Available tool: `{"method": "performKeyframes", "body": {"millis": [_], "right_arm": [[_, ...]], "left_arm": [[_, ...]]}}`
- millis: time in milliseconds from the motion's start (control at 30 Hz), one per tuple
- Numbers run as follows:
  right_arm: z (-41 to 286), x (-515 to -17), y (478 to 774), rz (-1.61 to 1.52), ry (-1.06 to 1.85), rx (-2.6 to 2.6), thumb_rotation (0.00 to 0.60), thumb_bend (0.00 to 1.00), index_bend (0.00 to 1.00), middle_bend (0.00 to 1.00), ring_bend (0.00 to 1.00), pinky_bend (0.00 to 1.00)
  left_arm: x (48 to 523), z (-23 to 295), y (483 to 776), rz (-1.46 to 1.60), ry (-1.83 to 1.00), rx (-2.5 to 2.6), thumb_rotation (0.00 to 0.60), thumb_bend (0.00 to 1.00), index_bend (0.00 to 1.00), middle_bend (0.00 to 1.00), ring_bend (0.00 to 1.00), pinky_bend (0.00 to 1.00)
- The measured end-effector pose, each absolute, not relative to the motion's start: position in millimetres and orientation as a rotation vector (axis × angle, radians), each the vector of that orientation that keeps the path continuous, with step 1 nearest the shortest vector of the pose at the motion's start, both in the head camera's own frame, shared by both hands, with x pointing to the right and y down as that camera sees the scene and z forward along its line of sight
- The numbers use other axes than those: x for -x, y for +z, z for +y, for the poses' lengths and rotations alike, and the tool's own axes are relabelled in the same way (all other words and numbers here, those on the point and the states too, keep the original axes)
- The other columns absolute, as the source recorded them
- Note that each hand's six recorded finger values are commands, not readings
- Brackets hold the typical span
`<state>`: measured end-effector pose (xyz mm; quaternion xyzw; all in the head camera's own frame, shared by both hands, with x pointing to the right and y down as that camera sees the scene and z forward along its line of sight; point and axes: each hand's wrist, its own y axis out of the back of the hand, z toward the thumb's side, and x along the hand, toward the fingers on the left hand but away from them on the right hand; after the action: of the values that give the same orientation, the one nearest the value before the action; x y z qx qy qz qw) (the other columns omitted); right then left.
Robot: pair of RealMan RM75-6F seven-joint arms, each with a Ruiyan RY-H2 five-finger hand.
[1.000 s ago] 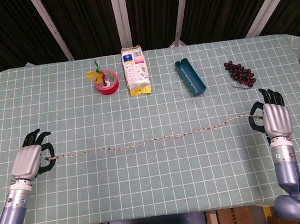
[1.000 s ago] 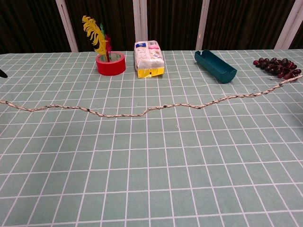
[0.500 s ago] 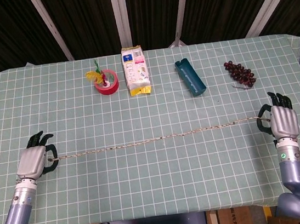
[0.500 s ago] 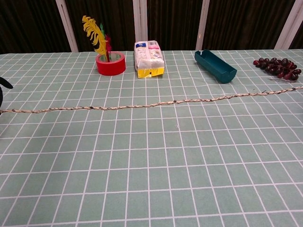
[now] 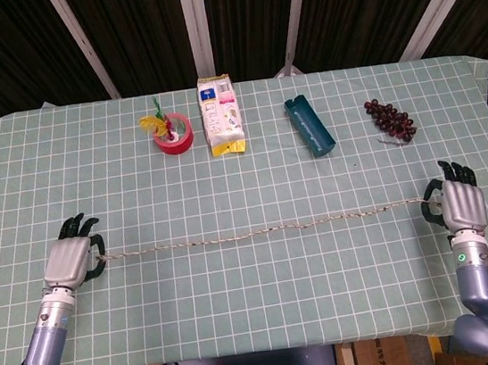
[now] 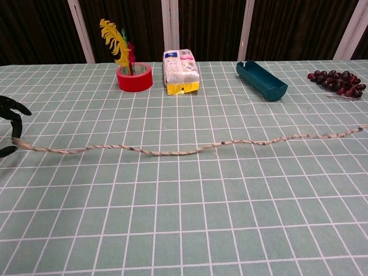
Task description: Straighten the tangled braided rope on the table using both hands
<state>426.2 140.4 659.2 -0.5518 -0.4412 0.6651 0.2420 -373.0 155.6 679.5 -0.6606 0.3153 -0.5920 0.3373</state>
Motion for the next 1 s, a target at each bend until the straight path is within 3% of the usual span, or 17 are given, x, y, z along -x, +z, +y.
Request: {"method": "performKeyframes", "body": {"millis": [133, 200, 500, 767, 1000], "right_arm": [[144, -429, 660, -1.173, 1.848, 1.517, 0.6, 0.46, 0.05, 0.0, 0.0, 0.0], [146, -430, 659, -1.156, 1.865, 1.517, 0.6, 0.46, 0.0, 0.0, 0.0, 0.0], [154, -434, 647, -1.152, 1.886, 1.533, 0.6, 0.37, 0.0, 0.0, 0.0, 0.0], [170, -424, 616, -1.102, 1.726, 1.576, 0.6, 0.37, 0.0, 0.0, 0.0, 0.0], [196, -417, 579, -0.988, 1.536, 1.558, 0.6, 0.36, 0.0, 0.0, 0.0, 0.0]], "left_arm": [[379, 155, 678, 0.795, -1.56, 1.703, 0.6, 0.36, 0.37, 0.05, 0.0, 0.0], [383, 155, 676, 0.774, -1.571, 1.689, 0.6, 0.33, 0.34, 0.02, 0.0, 0.0], [403, 155, 655, 0.807, -1.592, 1.68, 0.6, 0.19, 0.27, 0.0, 0.0, 0.0], [411, 173, 601, 0.952, -1.451, 1.714, 0.6, 0.13, 0.13, 0.0, 0.0, 0.0], [424, 204, 565, 0.964, -1.368, 1.719, 0.6, 0.1, 0.09, 0.0, 0.0, 0.0]]}}
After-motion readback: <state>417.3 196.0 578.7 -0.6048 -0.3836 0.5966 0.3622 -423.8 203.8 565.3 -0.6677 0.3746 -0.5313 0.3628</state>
